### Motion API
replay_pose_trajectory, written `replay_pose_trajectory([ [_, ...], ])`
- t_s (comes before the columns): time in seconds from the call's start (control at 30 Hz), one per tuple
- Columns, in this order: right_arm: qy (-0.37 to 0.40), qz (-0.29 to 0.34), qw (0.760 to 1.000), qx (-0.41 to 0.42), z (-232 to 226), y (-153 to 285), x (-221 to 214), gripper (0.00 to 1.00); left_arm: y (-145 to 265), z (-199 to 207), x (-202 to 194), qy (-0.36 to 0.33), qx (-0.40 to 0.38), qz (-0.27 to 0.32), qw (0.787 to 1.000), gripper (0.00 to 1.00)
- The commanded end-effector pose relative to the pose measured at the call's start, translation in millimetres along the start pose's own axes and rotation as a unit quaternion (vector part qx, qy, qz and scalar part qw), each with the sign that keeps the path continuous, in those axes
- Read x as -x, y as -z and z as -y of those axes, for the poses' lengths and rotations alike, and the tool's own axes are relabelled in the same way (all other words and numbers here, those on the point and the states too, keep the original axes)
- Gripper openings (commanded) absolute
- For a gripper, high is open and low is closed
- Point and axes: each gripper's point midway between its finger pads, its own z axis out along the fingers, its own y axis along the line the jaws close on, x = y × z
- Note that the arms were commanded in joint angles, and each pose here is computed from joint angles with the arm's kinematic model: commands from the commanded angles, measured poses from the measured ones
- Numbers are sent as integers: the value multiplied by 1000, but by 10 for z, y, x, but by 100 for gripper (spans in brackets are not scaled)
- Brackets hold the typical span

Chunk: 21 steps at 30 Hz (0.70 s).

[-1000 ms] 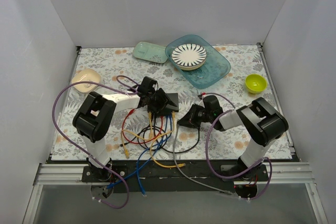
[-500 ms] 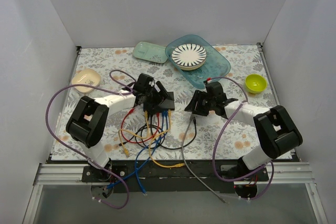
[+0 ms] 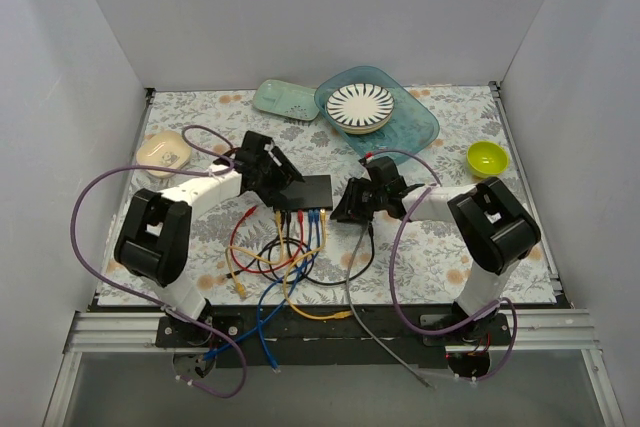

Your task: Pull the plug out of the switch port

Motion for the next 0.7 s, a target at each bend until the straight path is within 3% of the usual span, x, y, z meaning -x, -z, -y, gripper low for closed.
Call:
replay_pose_trajectory([
  [0.0, -9, 4, 1000, 19, -84, -65, 64, 37, 72, -392, 589, 54, 58, 64, 995, 68],
  [0.2, -17, 0, 1000, 3, -42, -179, 122, 35, -22, -633, 1009, 82, 92, 96, 988, 68],
  [0.4, -30, 2, 1000, -3, -38, -258, 181, 34, -331, -621, 779, 90, 73, 23, 993, 65],
  [0.67, -26, 8, 1000, -10, -75, -297, 286, 39, -146, -713, 437, 73, 60, 5, 995, 64],
])
